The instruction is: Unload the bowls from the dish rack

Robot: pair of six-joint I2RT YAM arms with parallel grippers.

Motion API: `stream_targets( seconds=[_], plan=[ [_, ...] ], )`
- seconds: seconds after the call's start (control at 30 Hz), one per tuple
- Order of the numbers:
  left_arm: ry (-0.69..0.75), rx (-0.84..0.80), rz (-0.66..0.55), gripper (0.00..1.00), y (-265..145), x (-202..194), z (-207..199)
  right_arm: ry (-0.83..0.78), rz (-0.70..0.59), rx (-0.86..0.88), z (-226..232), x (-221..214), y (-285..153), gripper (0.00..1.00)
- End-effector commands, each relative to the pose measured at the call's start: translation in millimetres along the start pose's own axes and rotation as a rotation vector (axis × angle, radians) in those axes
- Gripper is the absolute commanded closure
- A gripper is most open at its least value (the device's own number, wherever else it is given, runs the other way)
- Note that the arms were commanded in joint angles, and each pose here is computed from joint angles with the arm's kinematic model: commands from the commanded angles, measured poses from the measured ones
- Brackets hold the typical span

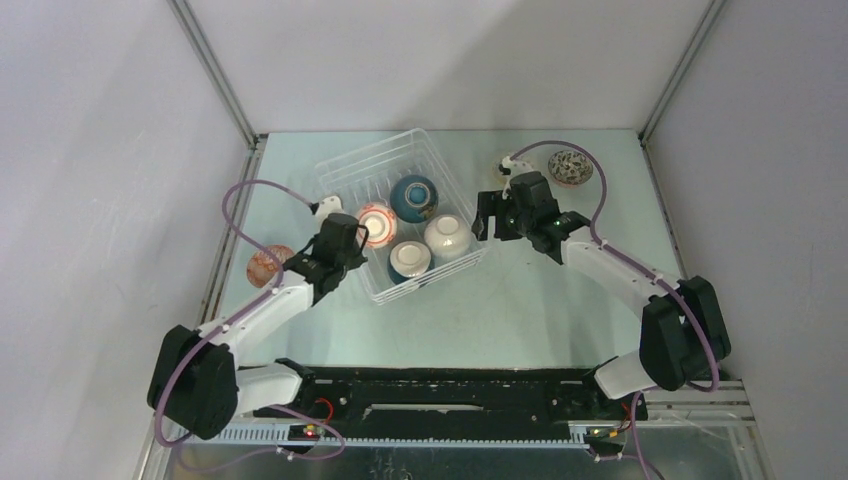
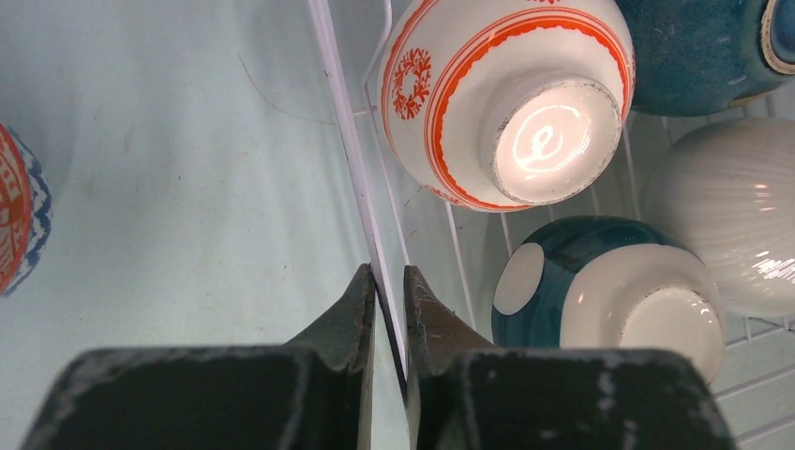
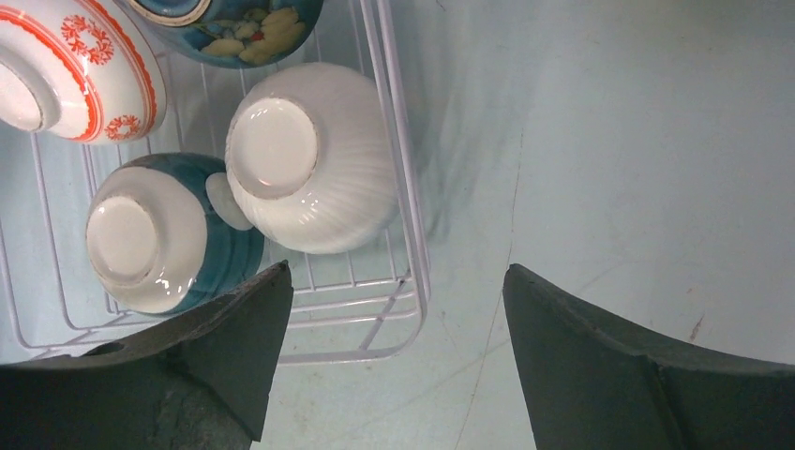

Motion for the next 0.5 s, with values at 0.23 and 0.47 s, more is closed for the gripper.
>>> stream_targets(
  seconds=[0.23,0.47],
  plan=[
    [0.097,-0.047,-0.079,0.88,2.7,31.9,-13.4,-0.018,-0.102,0.041,7.6,14.6,-11.8,0.1],
    [0.04,-0.04,-0.126,0.5,-25.6,31.4,1.2,-0.02,-0.124,0.054,8.6,15.1,-17.4,0.09]
  ],
)
Point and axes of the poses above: each gripper's point midway between its finger pads, its own y axis out along the fingers, its own z axis along the line the jaws close on, x = y × z, the point moved 8 cm from there along -y, back along the fingers, and after that the axes turned 6 degrees about y, right-handed, at the moved point
